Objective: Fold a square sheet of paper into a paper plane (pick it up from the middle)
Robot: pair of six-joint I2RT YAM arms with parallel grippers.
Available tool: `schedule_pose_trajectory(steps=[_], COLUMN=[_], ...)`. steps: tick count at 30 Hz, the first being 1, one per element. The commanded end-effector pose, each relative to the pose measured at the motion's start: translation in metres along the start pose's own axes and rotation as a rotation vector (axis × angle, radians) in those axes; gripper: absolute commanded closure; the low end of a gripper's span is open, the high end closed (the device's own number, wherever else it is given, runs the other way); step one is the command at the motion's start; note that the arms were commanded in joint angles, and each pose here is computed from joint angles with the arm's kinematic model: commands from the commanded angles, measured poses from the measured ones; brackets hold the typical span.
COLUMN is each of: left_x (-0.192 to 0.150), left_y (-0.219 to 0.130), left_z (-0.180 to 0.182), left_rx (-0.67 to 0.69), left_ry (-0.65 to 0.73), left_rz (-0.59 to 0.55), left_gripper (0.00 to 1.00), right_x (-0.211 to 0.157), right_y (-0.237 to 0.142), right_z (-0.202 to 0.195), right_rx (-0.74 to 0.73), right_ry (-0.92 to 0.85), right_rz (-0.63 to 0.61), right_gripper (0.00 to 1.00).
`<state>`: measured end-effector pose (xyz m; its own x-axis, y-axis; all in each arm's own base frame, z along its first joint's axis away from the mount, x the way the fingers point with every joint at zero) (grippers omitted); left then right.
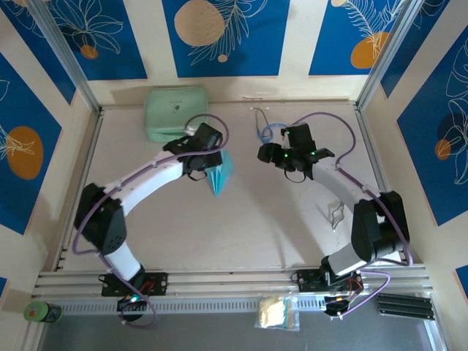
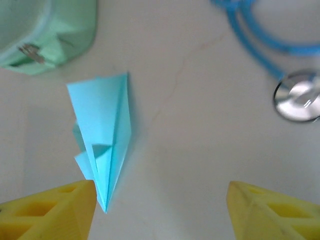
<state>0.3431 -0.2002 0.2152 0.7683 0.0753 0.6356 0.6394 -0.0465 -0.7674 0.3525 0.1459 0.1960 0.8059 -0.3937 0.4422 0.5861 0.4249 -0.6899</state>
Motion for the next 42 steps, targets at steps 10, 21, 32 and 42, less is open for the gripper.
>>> schedule_pose_trajectory(steps=[10, 21, 32, 42], left_x=[-0.016, -0.064, -0.064, -0.052], left_y=[-0.028, -0.017, 0.024, 0.048], left_z=[0.159, 0.225, 0.207, 0.192], left_rx=[0.432, 0.492, 0.192, 0.013], left_ry=[0.022, 0.054, 0.251, 0.288], left_rz=[-0.421, -0.449, -0.578, -0.646], left_gripper=[0.01, 0.01, 0.01, 0.01], right_x=[0.039, 0.009, 0.018, 0.014], right_y=[-0.059, -0.037, -0.022, -0.002], right_z=[-0.067, -0.141, -0.145, -0.159], right_rx=[-0.410, -0.501, -0.296, -0.218], right_ry=[-0.233, -0.201, -0.319, -0.320], right_rz=[-0.519, -0.582, -0.636, -0.616], right_gripper=[0.07, 0.01, 0.02, 0.01])
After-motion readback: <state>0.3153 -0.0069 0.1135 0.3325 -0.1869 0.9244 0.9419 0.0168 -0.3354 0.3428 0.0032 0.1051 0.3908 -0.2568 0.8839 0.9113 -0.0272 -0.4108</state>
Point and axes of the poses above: each hand's point on the last joint's axis, 136 mm out from that joint toward the fingers, its own y axis out along the fingers, its own z axis along the line the jaws close on, x = y × z, the point moved 5 cm from there along -y, back along the fingers, and after that the axes turned 8 degrees about y, right-handed, at the moved point
